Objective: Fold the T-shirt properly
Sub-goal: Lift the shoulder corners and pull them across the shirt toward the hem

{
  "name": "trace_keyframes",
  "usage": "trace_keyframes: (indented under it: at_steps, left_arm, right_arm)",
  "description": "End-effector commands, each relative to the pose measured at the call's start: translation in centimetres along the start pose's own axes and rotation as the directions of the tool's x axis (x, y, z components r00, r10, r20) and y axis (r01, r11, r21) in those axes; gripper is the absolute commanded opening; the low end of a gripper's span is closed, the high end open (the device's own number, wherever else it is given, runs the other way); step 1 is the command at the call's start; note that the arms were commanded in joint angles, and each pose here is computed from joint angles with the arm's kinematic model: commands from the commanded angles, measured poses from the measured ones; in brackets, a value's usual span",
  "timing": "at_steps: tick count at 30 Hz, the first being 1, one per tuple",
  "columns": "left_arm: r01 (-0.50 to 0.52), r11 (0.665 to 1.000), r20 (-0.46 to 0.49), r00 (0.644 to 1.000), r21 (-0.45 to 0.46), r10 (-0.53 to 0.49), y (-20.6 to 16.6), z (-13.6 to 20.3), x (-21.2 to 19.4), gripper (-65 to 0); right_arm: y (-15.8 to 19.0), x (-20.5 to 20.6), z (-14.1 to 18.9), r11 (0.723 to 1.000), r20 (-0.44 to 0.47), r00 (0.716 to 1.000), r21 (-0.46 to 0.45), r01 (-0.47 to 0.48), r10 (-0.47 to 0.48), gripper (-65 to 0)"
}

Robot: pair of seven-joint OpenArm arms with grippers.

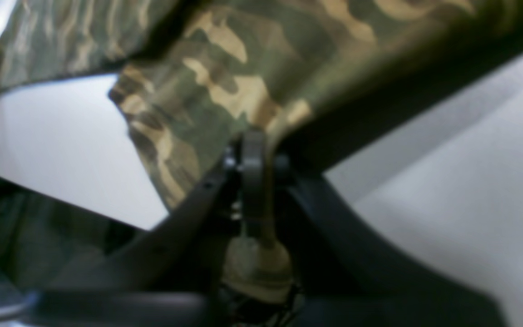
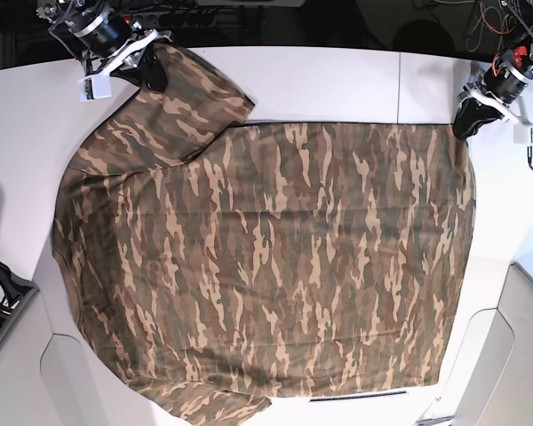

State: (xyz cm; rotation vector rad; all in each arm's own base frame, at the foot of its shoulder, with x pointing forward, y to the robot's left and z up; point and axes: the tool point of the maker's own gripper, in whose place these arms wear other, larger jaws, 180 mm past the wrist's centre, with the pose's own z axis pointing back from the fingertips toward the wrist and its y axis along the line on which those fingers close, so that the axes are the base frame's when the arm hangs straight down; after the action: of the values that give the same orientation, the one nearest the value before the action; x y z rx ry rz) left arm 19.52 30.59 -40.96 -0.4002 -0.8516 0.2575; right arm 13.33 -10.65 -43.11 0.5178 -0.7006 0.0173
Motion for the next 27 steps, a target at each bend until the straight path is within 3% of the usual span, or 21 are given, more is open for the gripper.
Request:
trace_keyframes:
  at_steps: [1, 6, 14, 22, 27]
  left_arm:
    - [0.011, 1.000, 0.044, 0.999, -0.003, -0.011, 0.1, 0.4, 1.4, -65.0]
    - [0.012, 1.000, 0.078, 0.997, -0.022, -0.010, -0.6, 0.4, 2.3, -65.0]
    - [0.115, 0.991, 0.146, 0.984, -0.069, -0.104, -3.6, 1.0, 5.6, -65.0]
    - [0.160, 0.985, 0.215, 0.966, -0.061, -0.144, -4.2, 1.9, 8.2, -65.0]
    - [0.172, 0.983, 0.256, 0.955, -0.065, -0.150, -4.6, 1.6, 9.6, -65.0]
  right_arm:
    - [0.2, 0.5, 0.0, 1.000, 0.013, 1.000, 0.011, -0.024, 0.023, -65.0]
    - [0.4, 1.0, 0.0, 0.999, 0.021, 0.999, 0.011, -0.041, 0.041, -65.0]
    - [1.2, 3.4, 1.0, 0.996, 0.058, 0.994, 0.013, -0.091, 0.090, -65.0]
    - [1.6, 7.7, 2.9, 0.991, 0.162, 0.978, -0.005, -0.135, 0.134, -65.0]
    - [0.5, 11.7, 3.3, 0.983, 0.252, 0.950, -0.056, -0.175, 0.184, -65.0]
